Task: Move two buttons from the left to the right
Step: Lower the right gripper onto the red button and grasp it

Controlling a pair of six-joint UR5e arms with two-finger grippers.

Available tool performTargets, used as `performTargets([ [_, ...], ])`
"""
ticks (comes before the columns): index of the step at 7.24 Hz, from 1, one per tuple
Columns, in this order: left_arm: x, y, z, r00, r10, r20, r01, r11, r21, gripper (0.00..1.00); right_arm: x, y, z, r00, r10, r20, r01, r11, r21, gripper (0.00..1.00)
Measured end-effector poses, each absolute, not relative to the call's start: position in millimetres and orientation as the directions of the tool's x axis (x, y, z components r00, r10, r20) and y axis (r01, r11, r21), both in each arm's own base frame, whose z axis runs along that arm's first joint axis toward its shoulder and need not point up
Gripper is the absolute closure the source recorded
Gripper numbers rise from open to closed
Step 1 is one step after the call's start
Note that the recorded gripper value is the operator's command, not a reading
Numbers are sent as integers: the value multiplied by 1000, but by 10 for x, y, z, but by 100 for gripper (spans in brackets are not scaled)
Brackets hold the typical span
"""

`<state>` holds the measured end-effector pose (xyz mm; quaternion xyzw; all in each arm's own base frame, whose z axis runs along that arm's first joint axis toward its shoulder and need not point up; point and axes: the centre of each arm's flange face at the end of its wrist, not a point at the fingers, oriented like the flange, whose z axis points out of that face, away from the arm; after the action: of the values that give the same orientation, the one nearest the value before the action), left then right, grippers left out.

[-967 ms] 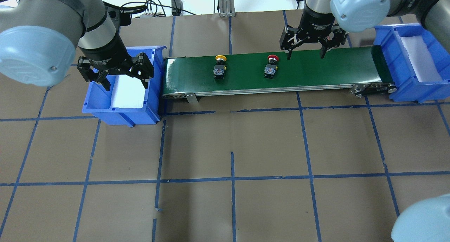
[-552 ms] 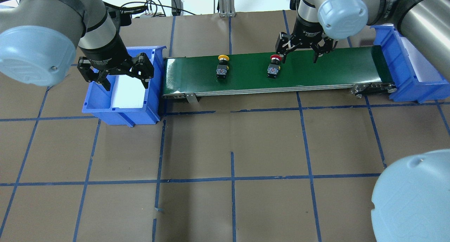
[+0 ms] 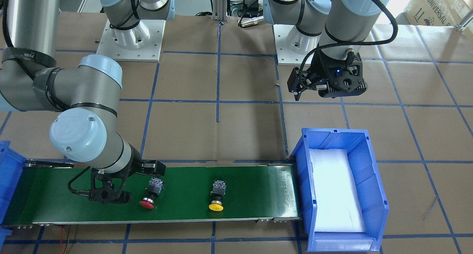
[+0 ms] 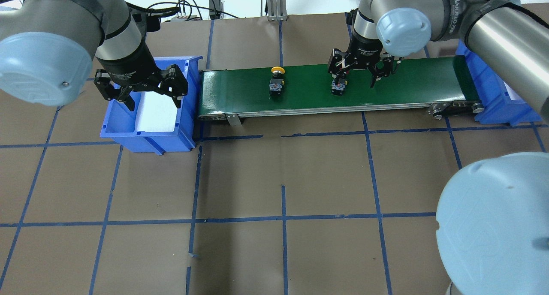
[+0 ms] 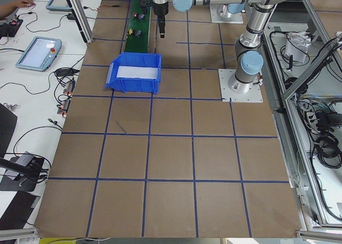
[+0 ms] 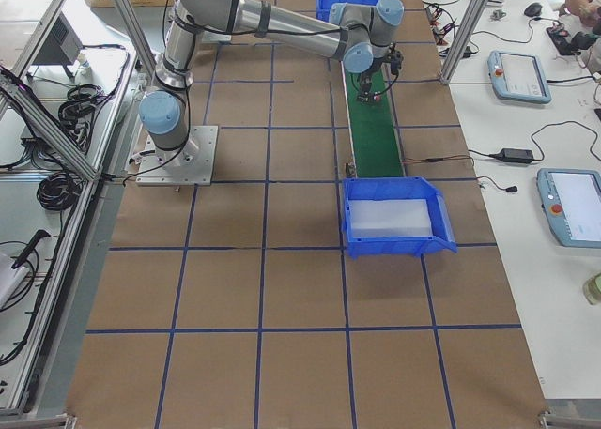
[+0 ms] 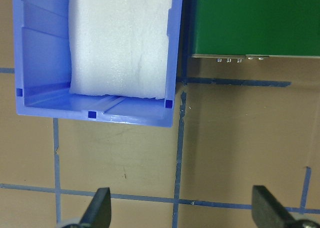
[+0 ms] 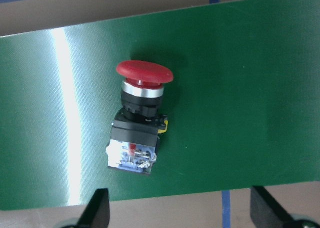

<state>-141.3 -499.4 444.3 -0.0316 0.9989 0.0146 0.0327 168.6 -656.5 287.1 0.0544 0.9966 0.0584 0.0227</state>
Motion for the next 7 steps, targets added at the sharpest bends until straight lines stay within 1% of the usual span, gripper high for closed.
performTargets([
  [2, -1410, -4997, 4441, -996, -63, -66, -65, 998, 27, 0, 1698, -6599, 2792, -991, 127, -40, 121, 984, 127, 0],
  [5, -1420, -4991, 4441, -996, -61, -66, -63, 998, 28, 0, 1702, -6613, 2726, -975, 220, -27, 214, 967, 138, 0],
  [7, -1423, -4987, 4439, -996, -60, -66, -62, 998, 29, 0, 1681, -6667, 2606, -970, 243, -25, 238, 962, 135, 1],
])
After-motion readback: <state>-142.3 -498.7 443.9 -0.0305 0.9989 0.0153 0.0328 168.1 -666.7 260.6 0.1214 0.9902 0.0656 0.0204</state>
